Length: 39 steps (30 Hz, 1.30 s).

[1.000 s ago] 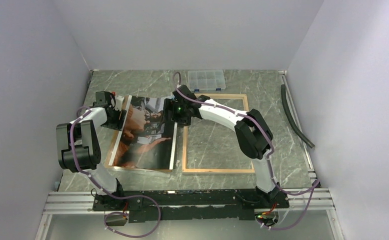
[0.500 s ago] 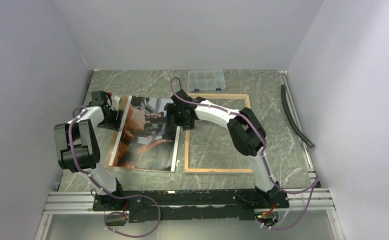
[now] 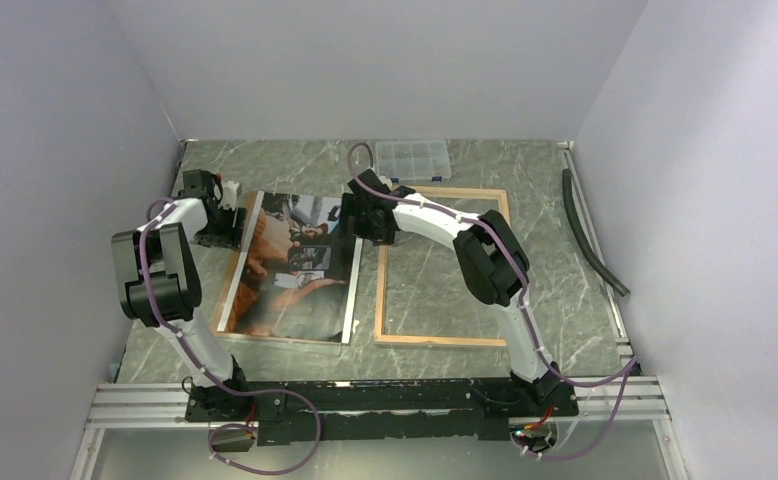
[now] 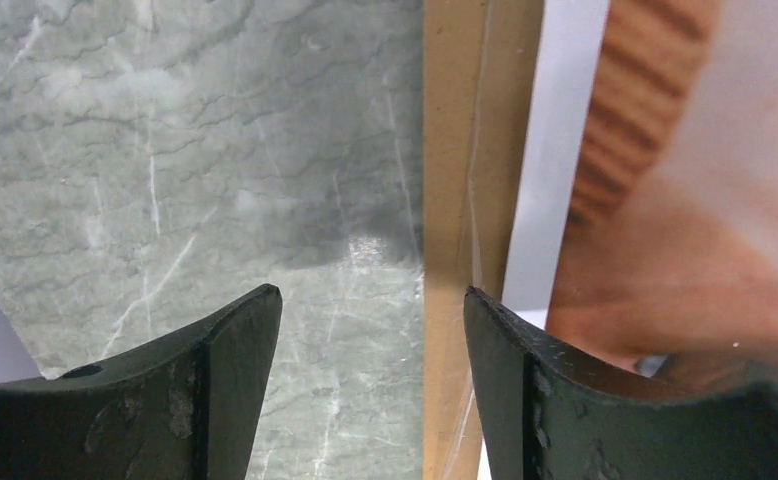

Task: Put the photo into the frame
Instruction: Pick up the photo frame item at the center of the board.

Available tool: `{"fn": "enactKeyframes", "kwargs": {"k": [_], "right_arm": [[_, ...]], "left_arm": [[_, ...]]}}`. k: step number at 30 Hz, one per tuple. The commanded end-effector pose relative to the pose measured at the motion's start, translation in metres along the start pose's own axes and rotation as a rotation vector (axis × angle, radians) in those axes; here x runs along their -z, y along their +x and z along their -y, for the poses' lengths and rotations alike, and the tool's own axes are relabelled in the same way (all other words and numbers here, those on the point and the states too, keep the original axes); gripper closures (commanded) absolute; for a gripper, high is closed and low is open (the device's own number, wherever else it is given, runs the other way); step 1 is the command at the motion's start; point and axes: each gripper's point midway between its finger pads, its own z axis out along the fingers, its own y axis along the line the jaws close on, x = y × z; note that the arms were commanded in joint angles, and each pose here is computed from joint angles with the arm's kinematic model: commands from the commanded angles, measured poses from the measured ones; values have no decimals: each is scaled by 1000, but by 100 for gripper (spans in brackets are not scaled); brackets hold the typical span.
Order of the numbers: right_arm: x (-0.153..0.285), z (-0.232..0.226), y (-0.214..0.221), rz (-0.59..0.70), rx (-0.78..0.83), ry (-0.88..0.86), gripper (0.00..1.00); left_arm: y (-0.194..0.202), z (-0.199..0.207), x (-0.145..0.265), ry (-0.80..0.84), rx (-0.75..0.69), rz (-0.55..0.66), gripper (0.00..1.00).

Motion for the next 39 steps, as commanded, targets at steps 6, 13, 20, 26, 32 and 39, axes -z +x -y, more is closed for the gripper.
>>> {"fn": "enactKeyframes", "kwargs": {"k": [6, 13, 20, 26, 32, 39], "right_arm": [[-26, -9, -14, -8, -79, -94, 5], [-10, -44, -20, -28, -124, -292, 5], [24, -75, -32, -9, -154, -482, 6], [61, -99, -44, 15, -165, -620, 7], [81, -104, -47, 37, -150, -647, 7], [93, -112, -41, 34, -108, -709, 8]], "left_arm": [[3, 13, -14, 21, 0, -27, 28], [10, 14, -22, 28, -20, -45, 28], [16, 16, -27, 34, -45, -49, 30], [22, 18, -31, 40, -60, -64, 32], [25, 18, -32, 41, -70, -64, 33], [26, 19, -31, 41, -76, -66, 33]]}}
